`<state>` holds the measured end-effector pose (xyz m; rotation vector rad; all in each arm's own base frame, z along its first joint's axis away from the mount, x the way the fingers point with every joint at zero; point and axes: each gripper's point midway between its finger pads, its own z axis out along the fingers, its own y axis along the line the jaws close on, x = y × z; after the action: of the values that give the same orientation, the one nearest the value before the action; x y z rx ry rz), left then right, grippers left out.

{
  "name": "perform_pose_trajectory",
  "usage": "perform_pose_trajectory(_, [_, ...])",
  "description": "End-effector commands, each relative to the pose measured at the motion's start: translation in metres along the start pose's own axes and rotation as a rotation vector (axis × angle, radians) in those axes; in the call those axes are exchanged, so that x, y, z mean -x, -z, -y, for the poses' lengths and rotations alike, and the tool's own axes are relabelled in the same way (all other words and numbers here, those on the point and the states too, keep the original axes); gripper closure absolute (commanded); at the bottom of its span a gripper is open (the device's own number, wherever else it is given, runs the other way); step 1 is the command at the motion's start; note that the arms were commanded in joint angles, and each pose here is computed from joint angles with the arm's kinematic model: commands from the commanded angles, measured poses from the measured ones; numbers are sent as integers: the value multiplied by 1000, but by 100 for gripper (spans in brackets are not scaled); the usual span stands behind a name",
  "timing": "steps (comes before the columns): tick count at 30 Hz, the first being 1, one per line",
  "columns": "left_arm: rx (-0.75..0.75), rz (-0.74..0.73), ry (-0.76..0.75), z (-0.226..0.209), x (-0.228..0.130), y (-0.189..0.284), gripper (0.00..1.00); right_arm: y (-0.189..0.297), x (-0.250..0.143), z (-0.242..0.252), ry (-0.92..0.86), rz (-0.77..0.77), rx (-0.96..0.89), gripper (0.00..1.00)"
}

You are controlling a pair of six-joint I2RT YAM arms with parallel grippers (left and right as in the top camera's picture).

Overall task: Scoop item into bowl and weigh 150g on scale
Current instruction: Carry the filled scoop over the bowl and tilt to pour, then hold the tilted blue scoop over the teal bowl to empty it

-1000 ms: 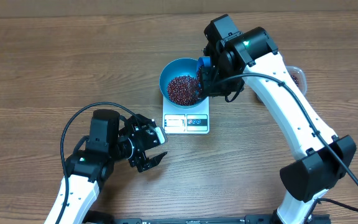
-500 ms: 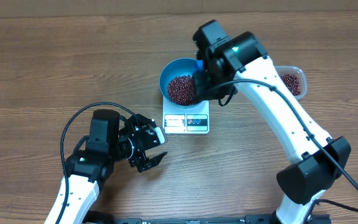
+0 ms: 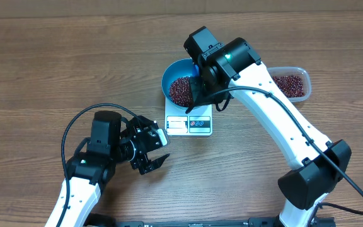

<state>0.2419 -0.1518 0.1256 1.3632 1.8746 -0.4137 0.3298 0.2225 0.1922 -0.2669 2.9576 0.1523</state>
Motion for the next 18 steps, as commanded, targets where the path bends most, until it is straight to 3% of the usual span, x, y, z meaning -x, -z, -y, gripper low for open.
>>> perform_pose_trajectory(1, [-14,5,-9,2,-1,-1,0,24,8,1,-13,82,7,96])
perform_pose_trajectory(18, [-13,5,-9,2,-1,-1,0,25,11,8,-37,115,-64,96])
